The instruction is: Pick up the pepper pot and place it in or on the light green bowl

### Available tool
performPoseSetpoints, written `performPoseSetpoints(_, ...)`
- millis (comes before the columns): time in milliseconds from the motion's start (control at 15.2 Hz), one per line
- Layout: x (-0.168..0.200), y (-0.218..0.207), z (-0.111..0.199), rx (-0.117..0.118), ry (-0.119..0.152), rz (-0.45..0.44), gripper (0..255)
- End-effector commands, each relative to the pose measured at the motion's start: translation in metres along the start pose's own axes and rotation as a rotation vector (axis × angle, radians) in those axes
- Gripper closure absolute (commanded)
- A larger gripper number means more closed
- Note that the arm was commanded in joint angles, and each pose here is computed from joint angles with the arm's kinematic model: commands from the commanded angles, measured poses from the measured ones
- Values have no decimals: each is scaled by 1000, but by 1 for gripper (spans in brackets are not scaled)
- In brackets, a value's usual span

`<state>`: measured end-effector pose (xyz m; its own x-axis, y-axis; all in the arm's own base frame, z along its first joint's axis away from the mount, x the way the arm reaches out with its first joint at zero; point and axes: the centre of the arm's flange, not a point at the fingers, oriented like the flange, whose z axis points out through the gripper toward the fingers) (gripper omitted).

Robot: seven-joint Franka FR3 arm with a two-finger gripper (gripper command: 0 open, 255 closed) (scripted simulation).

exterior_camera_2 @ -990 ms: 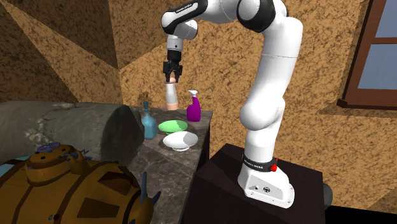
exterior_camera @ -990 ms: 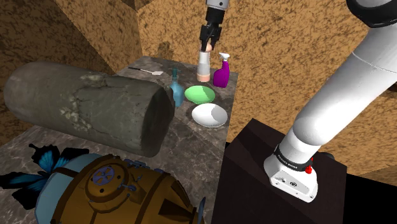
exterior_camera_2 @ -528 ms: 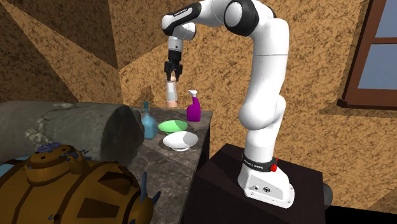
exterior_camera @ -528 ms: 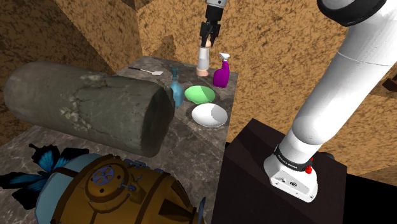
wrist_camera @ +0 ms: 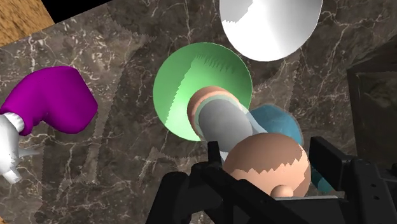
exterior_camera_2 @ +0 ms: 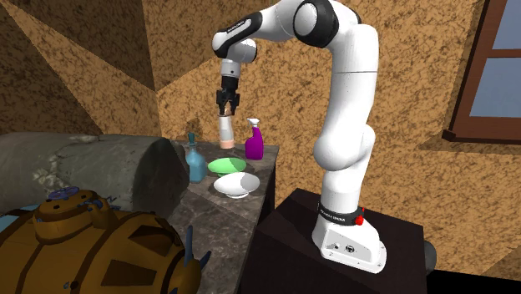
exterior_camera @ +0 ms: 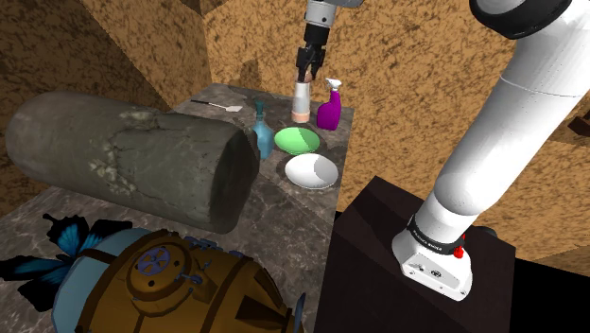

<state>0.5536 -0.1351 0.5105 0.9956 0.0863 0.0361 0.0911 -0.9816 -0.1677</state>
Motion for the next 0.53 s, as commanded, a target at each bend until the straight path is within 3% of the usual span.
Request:
performPoseSetpoints(0, -1, 1, 12, 0, 1, 0, 255)
performPoseSetpoints(462, -2, 7, 48, 0, 1, 0, 255)
